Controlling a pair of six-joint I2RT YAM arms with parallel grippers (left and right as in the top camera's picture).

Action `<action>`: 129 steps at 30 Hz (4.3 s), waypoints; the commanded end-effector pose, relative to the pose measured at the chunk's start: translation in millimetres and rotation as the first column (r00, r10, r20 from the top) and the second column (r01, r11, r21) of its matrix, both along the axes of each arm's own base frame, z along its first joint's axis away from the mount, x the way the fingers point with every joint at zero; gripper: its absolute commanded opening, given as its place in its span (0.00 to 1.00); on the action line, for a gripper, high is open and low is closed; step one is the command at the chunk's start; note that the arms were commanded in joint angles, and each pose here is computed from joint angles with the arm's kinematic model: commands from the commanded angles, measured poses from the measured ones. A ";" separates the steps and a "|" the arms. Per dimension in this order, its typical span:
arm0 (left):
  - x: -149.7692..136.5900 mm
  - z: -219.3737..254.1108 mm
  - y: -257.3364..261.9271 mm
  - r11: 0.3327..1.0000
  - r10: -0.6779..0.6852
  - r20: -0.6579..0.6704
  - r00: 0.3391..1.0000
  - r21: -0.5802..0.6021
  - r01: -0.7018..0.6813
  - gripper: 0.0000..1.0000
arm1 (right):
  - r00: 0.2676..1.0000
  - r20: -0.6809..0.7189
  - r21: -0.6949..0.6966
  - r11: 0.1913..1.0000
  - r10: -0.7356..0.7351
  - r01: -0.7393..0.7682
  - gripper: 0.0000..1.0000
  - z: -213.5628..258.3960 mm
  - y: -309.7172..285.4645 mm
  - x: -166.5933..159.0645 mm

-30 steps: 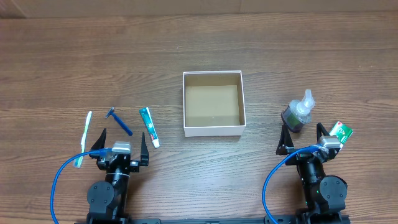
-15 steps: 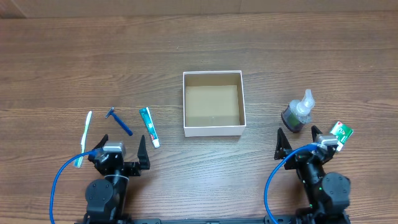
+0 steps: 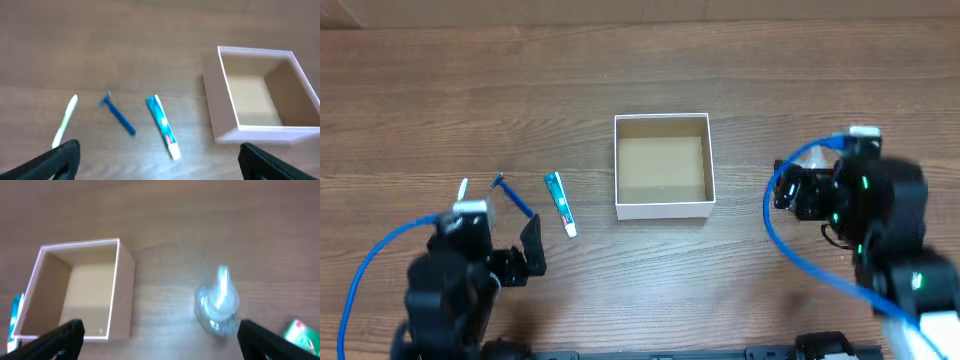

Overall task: Pack container
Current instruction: 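Move the right gripper over the clear pump bottle and grasp it, then carry the pump bottle into the box and release it with the right gripper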

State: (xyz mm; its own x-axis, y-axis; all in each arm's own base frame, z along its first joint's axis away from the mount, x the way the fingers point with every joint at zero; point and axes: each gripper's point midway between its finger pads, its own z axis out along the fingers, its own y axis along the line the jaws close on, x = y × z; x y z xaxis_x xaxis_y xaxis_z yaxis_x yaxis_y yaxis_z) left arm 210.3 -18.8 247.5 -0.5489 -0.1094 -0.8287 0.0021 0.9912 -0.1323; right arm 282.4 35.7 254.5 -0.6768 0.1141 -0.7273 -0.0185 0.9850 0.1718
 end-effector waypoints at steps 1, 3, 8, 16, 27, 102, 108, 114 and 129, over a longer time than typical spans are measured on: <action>10.9 12.7 -9.7 0.999 -0.035 -0.135 0.990 -0.035 0.030 1.00 | 0.995 -0.097 -0.003 1.000 -0.001 0.000 1.00 22.0 1.7 19.0; 13.9 6.5 -9.9 0.999 -0.034 -0.217 0.976 -0.030 0.028 1.00 | 0.984 -0.176 -0.014 1.000 -0.005 0.002 1.00 23.5 1.1 22.6; 24.1 -21.6 -10.8 0.999 -0.030 -0.366 0.930 -0.022 0.024 1.00 | 0.966 -0.190 -0.084 0.984 -0.172 0.159 1.00 29.8 -32.2 31.8; 34.0 -43.6 -16.2 0.999 -0.048 -0.459 0.887 -0.039 0.034 1.00 | 0.948 -0.298 0.009 0.993 -0.112 0.120 1.00 0.2 -69.1 35.3; 37.2 -43.2 -16.4 0.999 -0.048 -0.452 0.891 -0.038 0.035 1.00 | 0.852 -0.522 -0.033 0.999 -0.036 0.023 1.00 -72.1 -54.3 53.6; 37.6 -43.1 -15.8 0.999 -0.045 -0.450 0.892 -0.035 0.033 1.00 | 0.950 -0.064 0.024 0.952 0.305 -0.304 0.04 87.6 154.0 47.1; 37.5 -43.2 -15.8 0.999 -0.045 -0.451 0.891 -0.035 0.033 1.00 | 0.924 -0.167 0.017 0.938 0.343 -0.345 0.04 31.6 201.9 75.1; 37.5 -43.2 -15.7 0.999 -0.045 -0.451 0.891 -0.035 0.033 1.00 | 0.906 -0.255 -0.005 0.937 0.337 -0.350 0.04 -36.2 229.2 111.5; 37.5 -43.2 -15.7 0.999 -0.045 -0.451 0.891 -0.035 0.033 1.00 | 0.953 -0.084 -0.038 0.955 0.290 -0.294 0.04 -39.9 245.4 166.5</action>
State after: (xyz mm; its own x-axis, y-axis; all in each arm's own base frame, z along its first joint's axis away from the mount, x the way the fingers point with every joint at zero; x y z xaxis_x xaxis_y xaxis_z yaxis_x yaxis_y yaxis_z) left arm 244.0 -32.5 196.0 -0.8780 -0.0795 -0.4721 -0.0201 0.9914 -0.1294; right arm 438.8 280.8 213.0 -0.7453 -0.1432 -0.6512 -0.3125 0.9378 0.1515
